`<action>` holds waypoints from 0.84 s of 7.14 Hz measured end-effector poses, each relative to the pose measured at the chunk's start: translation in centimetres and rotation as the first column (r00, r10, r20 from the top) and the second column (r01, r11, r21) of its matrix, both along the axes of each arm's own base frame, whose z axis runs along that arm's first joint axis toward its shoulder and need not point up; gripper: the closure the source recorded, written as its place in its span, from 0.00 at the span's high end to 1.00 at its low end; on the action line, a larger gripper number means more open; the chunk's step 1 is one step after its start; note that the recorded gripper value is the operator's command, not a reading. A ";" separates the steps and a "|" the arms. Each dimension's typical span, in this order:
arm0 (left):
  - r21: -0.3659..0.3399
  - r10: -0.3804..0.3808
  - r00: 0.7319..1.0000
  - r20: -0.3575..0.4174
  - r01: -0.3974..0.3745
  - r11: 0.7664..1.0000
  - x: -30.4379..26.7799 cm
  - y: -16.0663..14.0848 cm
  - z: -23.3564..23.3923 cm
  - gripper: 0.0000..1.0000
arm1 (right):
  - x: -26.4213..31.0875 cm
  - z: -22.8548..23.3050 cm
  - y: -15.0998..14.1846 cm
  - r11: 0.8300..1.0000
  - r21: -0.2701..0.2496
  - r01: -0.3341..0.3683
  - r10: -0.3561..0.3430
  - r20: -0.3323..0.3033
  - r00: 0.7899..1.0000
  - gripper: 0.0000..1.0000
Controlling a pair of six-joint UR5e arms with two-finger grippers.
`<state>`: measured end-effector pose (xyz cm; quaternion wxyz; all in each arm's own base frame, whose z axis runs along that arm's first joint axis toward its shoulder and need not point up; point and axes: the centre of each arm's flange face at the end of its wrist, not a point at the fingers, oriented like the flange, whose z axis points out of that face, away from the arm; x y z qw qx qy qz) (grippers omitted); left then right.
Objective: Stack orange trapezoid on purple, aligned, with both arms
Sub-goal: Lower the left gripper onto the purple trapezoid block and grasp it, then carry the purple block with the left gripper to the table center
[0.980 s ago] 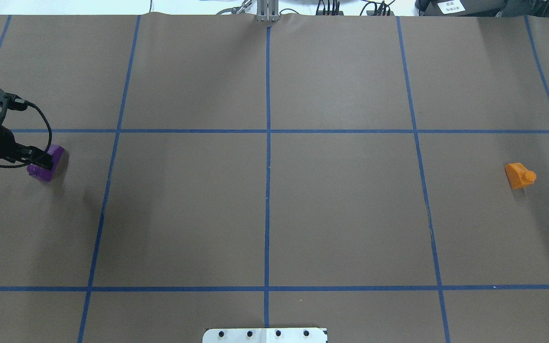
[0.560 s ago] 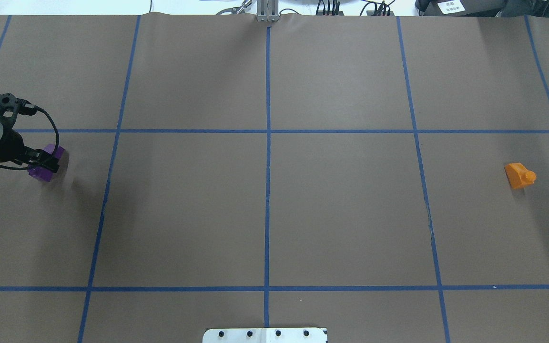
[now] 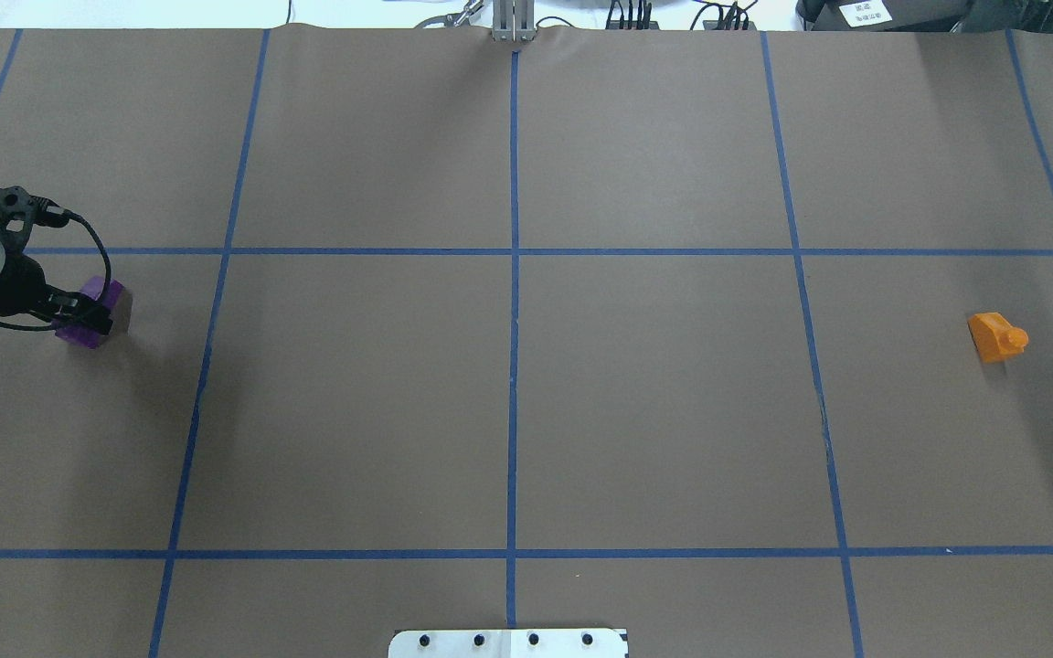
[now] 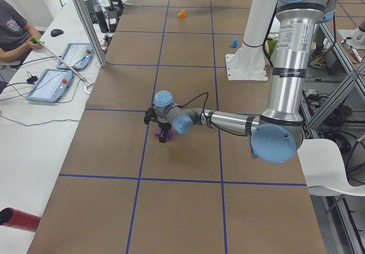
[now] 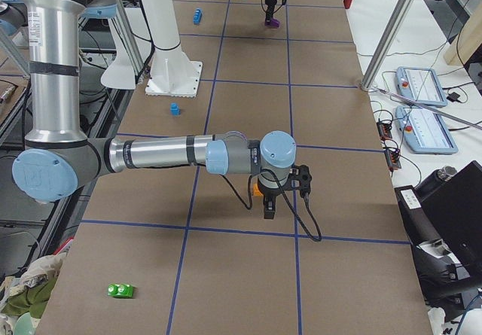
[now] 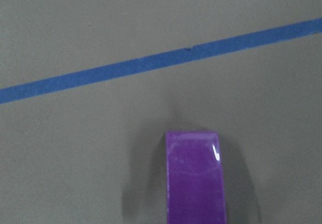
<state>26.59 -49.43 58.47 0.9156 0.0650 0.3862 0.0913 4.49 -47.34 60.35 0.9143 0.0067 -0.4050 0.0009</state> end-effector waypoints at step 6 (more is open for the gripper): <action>0.035 0.000 1.000 -0.022 0.000 0.999 -0.6 1.0 -10.1 0.00 | 0.0 -0.4 -0.2 1.000 0.001 -0.005 0.005 0.003 1.000 1.00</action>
